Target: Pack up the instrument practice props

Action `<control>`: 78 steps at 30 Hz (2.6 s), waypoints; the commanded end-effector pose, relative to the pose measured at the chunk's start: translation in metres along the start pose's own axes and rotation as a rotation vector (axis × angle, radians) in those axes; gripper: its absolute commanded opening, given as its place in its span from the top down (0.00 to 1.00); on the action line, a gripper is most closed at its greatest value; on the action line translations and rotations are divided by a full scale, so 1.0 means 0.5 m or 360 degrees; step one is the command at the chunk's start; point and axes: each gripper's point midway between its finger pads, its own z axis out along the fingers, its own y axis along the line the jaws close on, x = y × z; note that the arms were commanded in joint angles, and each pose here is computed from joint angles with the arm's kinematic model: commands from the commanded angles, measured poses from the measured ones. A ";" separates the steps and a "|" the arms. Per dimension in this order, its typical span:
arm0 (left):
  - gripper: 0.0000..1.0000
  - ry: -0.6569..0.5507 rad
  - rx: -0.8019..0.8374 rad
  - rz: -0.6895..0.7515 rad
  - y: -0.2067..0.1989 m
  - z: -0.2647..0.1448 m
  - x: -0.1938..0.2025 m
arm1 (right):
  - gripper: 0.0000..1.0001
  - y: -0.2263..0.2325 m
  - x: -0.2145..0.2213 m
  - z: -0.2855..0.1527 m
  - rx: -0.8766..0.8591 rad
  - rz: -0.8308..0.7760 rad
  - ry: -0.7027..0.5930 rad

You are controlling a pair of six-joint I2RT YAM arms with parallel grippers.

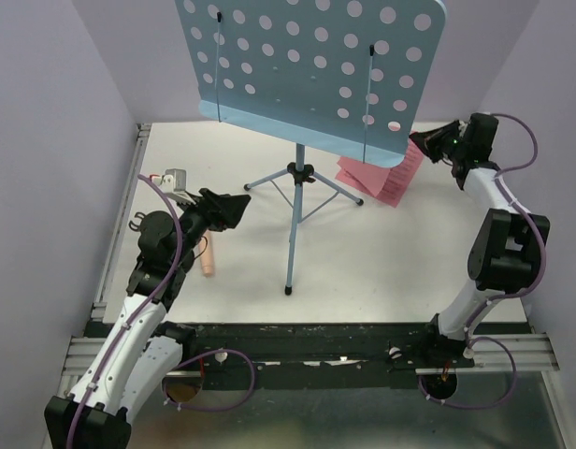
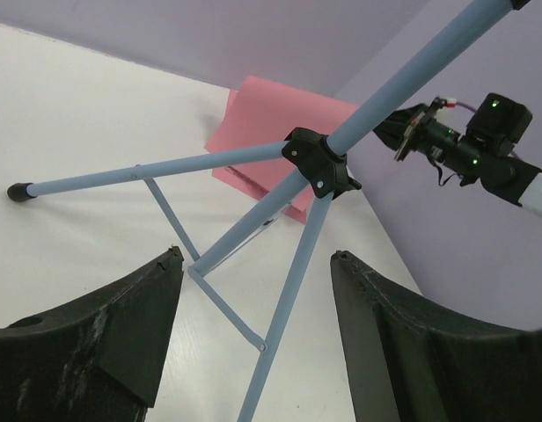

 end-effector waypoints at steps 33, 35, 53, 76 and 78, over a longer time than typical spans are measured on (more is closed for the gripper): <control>0.23 0.0160 0.0061 -0.0040 -0.047 0.039 0.052 | 0.99 -0.212 0.043 0.045 0.0439 0.0075 0.0247; 0.23 0.0171 0.0055 -0.0047 -0.043 0.040 0.058 | 0.99 -0.215 0.058 0.050 0.0446 0.0024 0.0280; 0.23 0.0175 0.0033 -0.0037 -0.031 0.031 0.070 | 0.60 -0.287 0.083 0.042 0.0647 -0.0115 0.0329; 0.09 0.0053 0.0050 0.0095 -0.027 -0.007 0.054 | 0.42 0.100 0.148 -0.197 0.0060 -0.0720 -0.0132; 0.11 0.0053 0.0071 0.0108 -0.027 -0.005 0.063 | 0.42 0.121 0.202 -0.224 -0.0078 -0.0847 -0.0116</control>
